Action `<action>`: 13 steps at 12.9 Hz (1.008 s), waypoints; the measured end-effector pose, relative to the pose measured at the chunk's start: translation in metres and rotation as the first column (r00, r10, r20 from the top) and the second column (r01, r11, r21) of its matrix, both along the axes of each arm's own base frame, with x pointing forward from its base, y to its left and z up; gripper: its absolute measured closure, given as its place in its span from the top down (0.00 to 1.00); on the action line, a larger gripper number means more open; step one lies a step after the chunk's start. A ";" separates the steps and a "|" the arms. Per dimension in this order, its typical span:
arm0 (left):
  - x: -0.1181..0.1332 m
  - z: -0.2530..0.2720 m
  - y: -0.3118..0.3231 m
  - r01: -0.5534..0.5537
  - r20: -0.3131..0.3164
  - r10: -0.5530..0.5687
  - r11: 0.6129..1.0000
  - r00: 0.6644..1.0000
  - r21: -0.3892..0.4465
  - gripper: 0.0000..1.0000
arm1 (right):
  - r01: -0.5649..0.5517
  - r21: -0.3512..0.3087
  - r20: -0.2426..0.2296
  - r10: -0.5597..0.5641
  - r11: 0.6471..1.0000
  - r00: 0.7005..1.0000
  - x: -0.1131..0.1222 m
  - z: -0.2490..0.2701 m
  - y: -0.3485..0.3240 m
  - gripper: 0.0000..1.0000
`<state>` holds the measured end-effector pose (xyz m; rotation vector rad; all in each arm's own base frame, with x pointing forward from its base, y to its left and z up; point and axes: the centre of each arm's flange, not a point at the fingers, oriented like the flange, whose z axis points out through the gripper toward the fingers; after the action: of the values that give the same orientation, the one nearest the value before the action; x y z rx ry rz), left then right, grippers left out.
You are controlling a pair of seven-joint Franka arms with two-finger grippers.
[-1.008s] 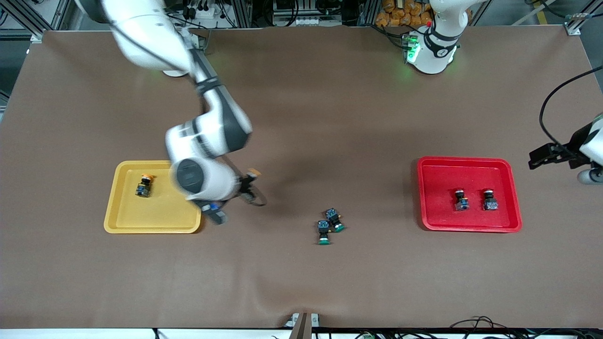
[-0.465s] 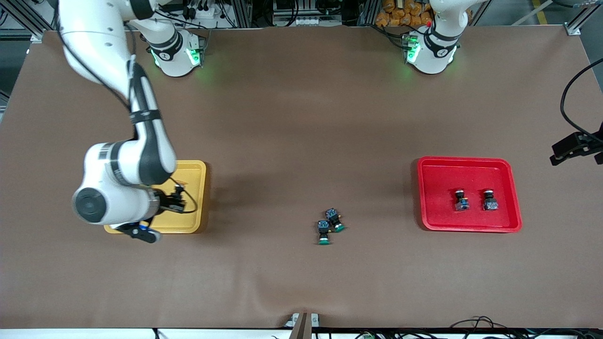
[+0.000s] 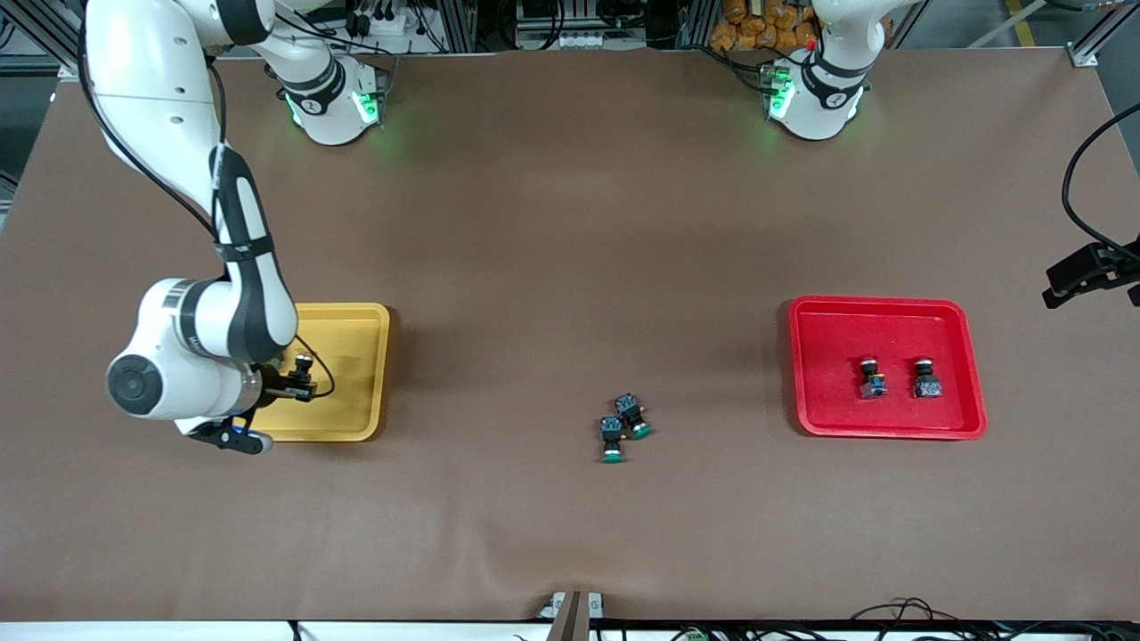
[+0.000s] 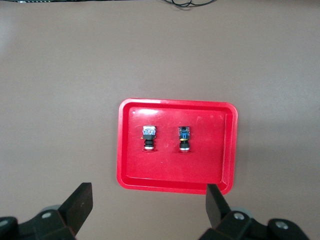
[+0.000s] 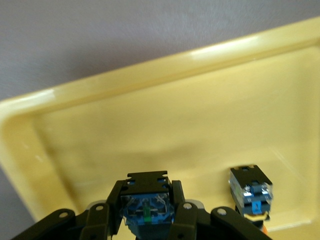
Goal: Place red and yellow buttons in trays
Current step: 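Lower the second yellow button into the yellow tray and open the right gripper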
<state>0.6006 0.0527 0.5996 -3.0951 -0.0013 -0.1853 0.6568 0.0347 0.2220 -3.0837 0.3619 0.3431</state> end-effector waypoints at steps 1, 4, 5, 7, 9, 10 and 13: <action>0.000 0.000 -0.001 -0.001 0.001 0.001 1.000 1.000 -0.011 1.00 | -0.005 -0.001 0.001 0.005 1.000 1.000 -0.003 -0.006 0.000 0.41; 0.001 -0.001 -0.012 0.013 0.000 -0.013 1.000 1.000 -0.022 1.00 | -0.015 -0.008 0.034 0.015 1.000 0.999 -0.007 -0.016 0.005 0.41; 0.002 -0.002 -0.016 0.012 -0.002 -0.012 1.000 1.000 -0.019 1.00 | -0.018 -0.009 0.032 0.018 1.000 0.999 -0.009 -0.019 0.007 0.42; 0.002 -0.002 -0.019 -0.006 -0.003 0.006 0.999 1.000 -0.041 1.00 | -0.022 -0.009 0.030 0.022 1.000 0.999 -0.010 -0.019 0.010 0.59; 0.002 0.000 -0.022 -0.012 0.001 0.012 0.998 1.000 -0.054 1.00 | -0.022 -0.006 0.024 0.023 1.000 0.999 -0.010 -0.016 0.011 0.79; 0.001 0.003 -0.022 -0.016 0.004 0.017 0.999 1.000 -0.050 1.00 | -0.023 -0.001 0.027 0.023 1.000 0.999 -0.009 -0.009 0.012 0.91; -0.005 0.010 -0.014 -0.032 0.006 0.032 0.998 0.999 -0.046 1.00 | -0.037 0.026 0.070 0.035 0.999 0.997 0.004 0.042 0.020 1.00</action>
<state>0.5960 0.0387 0.6098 -3.1379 -0.0562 -0.1976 0.6607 0.0550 0.2637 -3.0689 0.2979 0.2394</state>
